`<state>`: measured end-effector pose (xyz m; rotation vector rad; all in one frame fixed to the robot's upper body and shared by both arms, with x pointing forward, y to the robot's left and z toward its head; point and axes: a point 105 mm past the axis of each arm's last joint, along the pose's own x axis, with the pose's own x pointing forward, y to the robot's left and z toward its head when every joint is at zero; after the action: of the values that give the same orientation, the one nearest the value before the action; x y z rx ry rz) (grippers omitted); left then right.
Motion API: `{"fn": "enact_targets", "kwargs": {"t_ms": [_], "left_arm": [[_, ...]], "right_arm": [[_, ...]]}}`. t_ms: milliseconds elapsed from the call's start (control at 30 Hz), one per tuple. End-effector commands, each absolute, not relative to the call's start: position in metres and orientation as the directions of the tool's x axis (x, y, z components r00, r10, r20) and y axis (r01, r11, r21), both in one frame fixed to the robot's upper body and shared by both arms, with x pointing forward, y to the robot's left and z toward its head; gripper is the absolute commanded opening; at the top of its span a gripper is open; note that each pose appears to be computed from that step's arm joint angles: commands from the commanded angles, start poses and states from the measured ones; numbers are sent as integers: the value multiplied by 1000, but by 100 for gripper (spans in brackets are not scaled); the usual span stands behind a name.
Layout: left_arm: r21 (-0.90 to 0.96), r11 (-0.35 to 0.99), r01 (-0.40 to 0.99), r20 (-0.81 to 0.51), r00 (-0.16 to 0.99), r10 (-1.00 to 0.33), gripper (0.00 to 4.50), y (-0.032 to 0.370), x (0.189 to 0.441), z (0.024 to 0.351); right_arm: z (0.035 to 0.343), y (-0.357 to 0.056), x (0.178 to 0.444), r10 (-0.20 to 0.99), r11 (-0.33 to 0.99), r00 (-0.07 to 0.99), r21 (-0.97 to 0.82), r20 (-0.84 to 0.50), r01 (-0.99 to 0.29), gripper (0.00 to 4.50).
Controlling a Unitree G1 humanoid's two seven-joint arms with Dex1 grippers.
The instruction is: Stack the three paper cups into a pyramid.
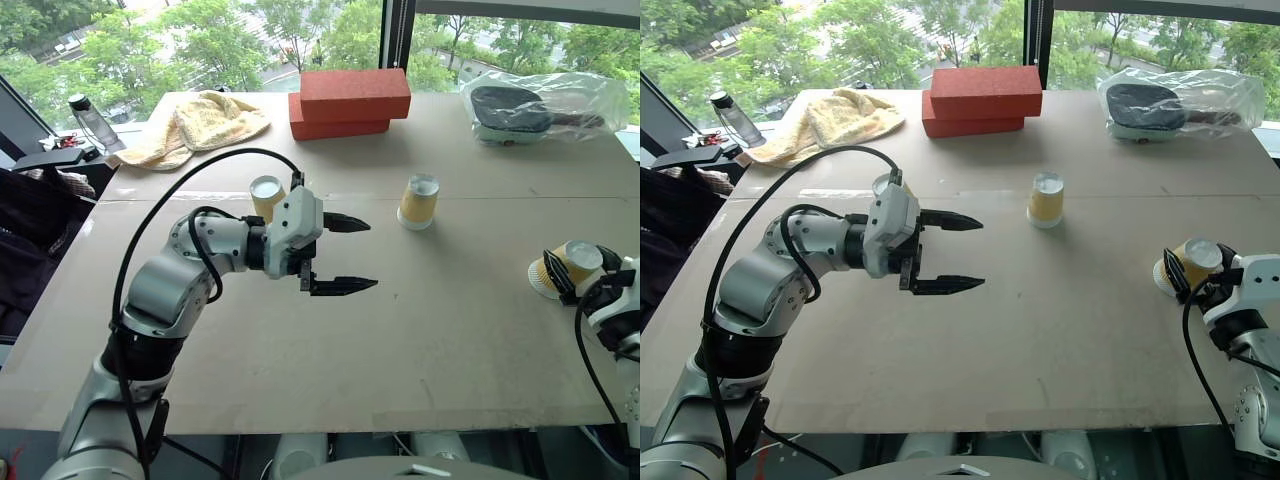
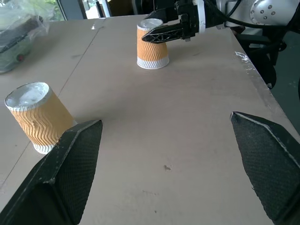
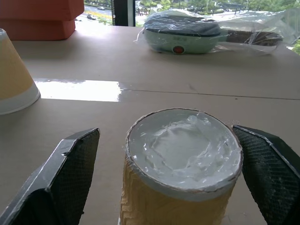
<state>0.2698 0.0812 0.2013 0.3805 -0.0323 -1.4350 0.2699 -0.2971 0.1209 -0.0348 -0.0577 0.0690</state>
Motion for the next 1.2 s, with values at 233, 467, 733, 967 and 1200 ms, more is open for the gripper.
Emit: {"fn": "enact_targets", "kwargs": {"t_ms": [233, 467, 733, 967, 1200], "left_arm": [[166, 127, 978, -112, 147, -983, 450, 82, 259, 227], [171, 127, 977, -140, 151, -978, 450, 88, 257, 223], [183, 166, 969, -183, 200, -963, 450, 111, 252, 216], [196, 220, 955, -212, 261, -942, 450, 127, 249, 213], [206, 249, 946, -226, 294, -929, 450, 139, 244, 212]], "right_arm": [[131, -288, 273, 129, 991, 987, -48, 96, -125, 273], [137, -262, 274, 264, 963, 960, -89, 97, -256, 216], [142, -165, 264, 650, 756, 759, -127, 33, -642, 216], [128, -119, 261, 811, 575, 585, -164, -14, -801, 216], [127, -68, 272, 908, 412, 418, -198, 9, -889, 216]]}}
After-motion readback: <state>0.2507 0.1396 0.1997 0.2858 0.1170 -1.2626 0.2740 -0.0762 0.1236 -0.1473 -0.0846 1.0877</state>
